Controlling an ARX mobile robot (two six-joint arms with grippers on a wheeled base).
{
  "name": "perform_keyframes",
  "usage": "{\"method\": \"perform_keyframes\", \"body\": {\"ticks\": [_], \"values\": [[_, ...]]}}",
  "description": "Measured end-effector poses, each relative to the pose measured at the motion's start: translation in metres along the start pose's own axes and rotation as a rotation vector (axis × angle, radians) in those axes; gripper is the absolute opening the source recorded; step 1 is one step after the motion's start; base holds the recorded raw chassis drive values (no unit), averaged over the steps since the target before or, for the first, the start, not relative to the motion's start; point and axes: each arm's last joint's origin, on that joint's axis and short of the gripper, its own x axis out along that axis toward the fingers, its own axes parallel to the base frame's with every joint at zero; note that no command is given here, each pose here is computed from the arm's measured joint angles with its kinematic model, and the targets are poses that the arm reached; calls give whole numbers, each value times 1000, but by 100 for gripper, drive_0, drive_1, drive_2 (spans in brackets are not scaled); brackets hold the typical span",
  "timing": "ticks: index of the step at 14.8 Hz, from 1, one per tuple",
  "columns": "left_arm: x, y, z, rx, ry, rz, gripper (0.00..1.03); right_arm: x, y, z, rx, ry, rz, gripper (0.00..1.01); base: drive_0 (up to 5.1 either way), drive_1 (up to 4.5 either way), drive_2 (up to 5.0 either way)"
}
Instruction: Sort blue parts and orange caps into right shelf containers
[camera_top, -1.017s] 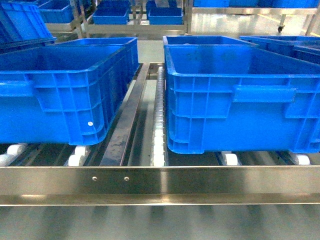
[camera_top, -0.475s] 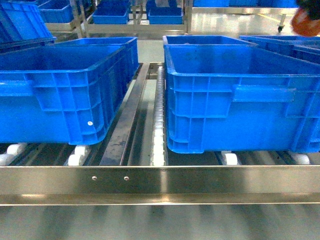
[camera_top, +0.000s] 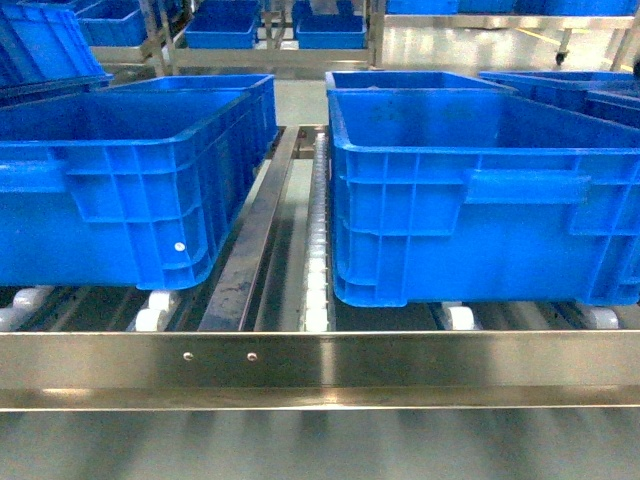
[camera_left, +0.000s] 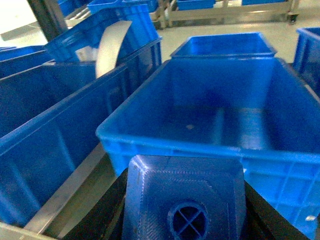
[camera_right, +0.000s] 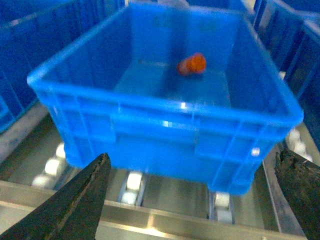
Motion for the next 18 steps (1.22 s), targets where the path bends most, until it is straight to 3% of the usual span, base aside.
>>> {"method": "perform_keyframes", "body": {"ticks": [1,2,3,4,5,7,8,9,10,11,12,13,14,15,16,17,18], "values": [[26,-3,13,-18,-22,-31,44,-14,1,-19,3,60,-1,98,0,0,0],[58,-8,21,-29,4,-82,44,-26,3,-19,0,43,-3,98,0,0,0],[104,-18,25,-31,72,-139,44,-37,8,-6,-9,-34,4,98,0,0,0],[144,-24,26,-30,120,-121,55,-39,14,-3,-11,-42,22,98,0,0,0],[163,-29,30,-29,92,-106,70,-38,15,-6,-5,-19,20,98,0,0,0],[136,-27,33,-27,15,-94,92,-40,14,-5,24,-40,16,98,0,0,0],[106,-23,38,-42,-46,-130,100,-41,15,-9,45,-30,18,98,0,0,0],[70,-16,41,-68,-102,-144,97,-40,16,-18,51,-33,18,98,0,0,0],[48,-10,31,-94,-183,-172,93,-37,21,-30,57,-101,-46,93,0,0,0],[32,-8,12,-117,-223,-257,80,-42,19,-51,73,-137,-135,80,0,0,0],[23,-9,-14,-119,-170,-272,69,-50,14,-61,84,-177,-170,69,0,0,0],[10,-14,-38,-119,-104,-278,56,-60,8,-59,96,-231,-200,56,0,0,0],[-9,-18,-43,-125,-134,-311,40,-69,5,-61,101,-257,-192,39,0,0,0],[-24,-13,-40,-135,-187,-302,24,-74,4,-72,100,-230,-183,25,0,0,0],[-31,-10,-48,-135,-177,-289,13,-79,2,-80,102,-214,-194,12,0,0,0],[-41,-8,-64,-131,-131,-293,2,-85,1,-82,104,-230,-191,2,0,0,0],[-49,-7,-69,-130,-129,-298,2,-90,0,-83,105,-240,-181,2,0,0,0]]}}
